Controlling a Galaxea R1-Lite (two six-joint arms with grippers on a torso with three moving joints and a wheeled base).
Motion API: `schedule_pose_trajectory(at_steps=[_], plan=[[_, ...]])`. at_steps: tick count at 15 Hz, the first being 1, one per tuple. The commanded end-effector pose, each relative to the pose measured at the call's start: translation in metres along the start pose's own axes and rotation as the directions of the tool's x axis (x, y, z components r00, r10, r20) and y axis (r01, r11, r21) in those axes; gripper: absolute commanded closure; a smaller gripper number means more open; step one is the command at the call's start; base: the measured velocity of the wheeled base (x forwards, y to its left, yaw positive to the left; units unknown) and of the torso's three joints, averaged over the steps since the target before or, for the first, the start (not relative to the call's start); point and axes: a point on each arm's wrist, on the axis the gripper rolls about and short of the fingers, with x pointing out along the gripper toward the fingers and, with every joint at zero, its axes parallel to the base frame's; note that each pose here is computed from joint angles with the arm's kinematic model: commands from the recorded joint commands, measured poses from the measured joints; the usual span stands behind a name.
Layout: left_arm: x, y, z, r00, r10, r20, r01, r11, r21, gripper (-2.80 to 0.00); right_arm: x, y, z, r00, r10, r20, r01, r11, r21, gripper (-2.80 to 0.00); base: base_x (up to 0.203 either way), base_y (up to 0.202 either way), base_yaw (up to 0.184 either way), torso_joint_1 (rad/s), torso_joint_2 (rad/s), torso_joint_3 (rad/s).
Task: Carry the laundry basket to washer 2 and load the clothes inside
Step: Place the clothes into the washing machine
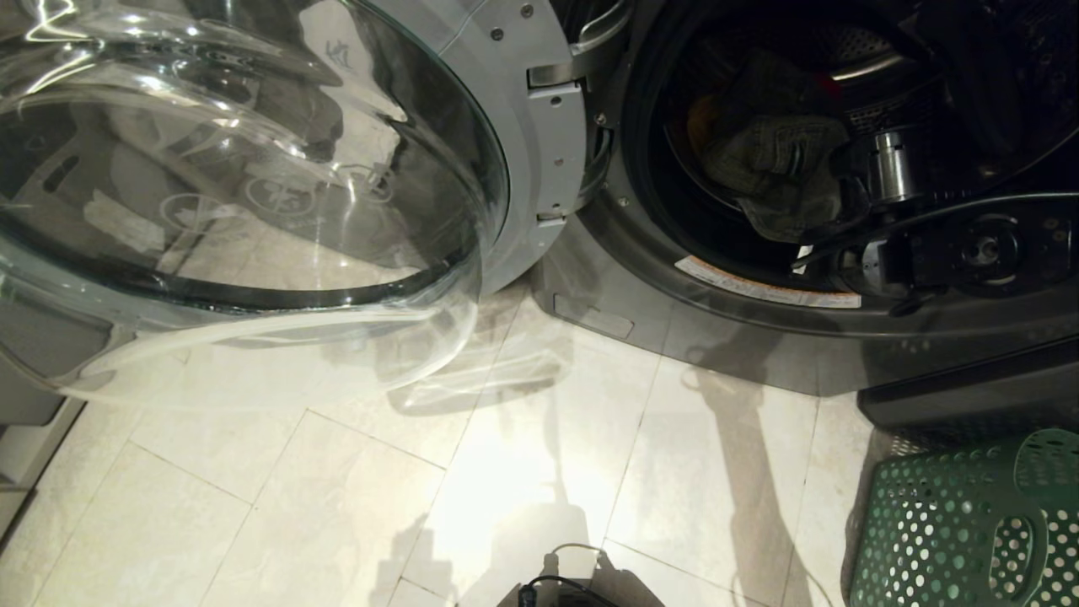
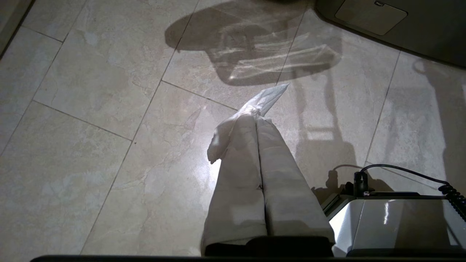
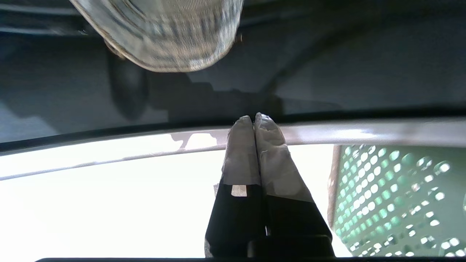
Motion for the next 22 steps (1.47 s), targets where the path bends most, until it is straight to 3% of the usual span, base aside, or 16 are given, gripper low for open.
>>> schedule_pose_trajectory(at_steps=[1,5,11,15,18,22], plan=[[0.000,0.000,0.000,1.000,0.000,-0.002,0.000,1.000,0.001,0.00,0.013,0.006,-0.011,1.000,-0.012,-0.025,0.012,1.000,-0.002,0.00,0.000,0.000,0.000,0.000,0.00,0.000],[0.000,0.000,0.000,1.000,0.000,-0.002,0.000,1.000,0.000,0.00,0.031,0.016,-0.016,1.000,-0.011,-0.013,0.012,0.999,0.046,0.00,0.000,0.000,0.000,0.000,0.00,0.000],[0.000,0.000,0.000,1.000,0.000,0.000,0.000,1.000,0.000,0.00,0.062,0.044,0.007,0.988,-0.008,0.156,-0.020,0.985,0.174,0.00,0.000,0.000,0.000,0.000,0.00,0.000],[0.000,0.000,0.000,1.000,0.000,-0.002,0.000,1.000,0.000,0.00,0.109,0.046,0.011,0.941,-0.107,0.321,0.026,0.969,0.246,0.00,0.000,0.000,0.000,0.000,0.00,0.000],[0.000,0.000,0.000,1.000,0.000,-0.002,0.000,1.000,0.000,0.00,0.137,0.033,0.008,0.863,-0.236,0.447,0.122,0.955,0.269,0.00,0.000,0.000,0.000,0.000,0.00,0.000],[0.000,0.000,0.000,1.000,0.000,-0.002,0.000,1.000,0.001,0.00,0.111,0.026,0.036,0.847,-0.230,0.479,0.097,0.953,0.287,0.00,0.000,0.000,0.000,0.000,0.00,0.000]])
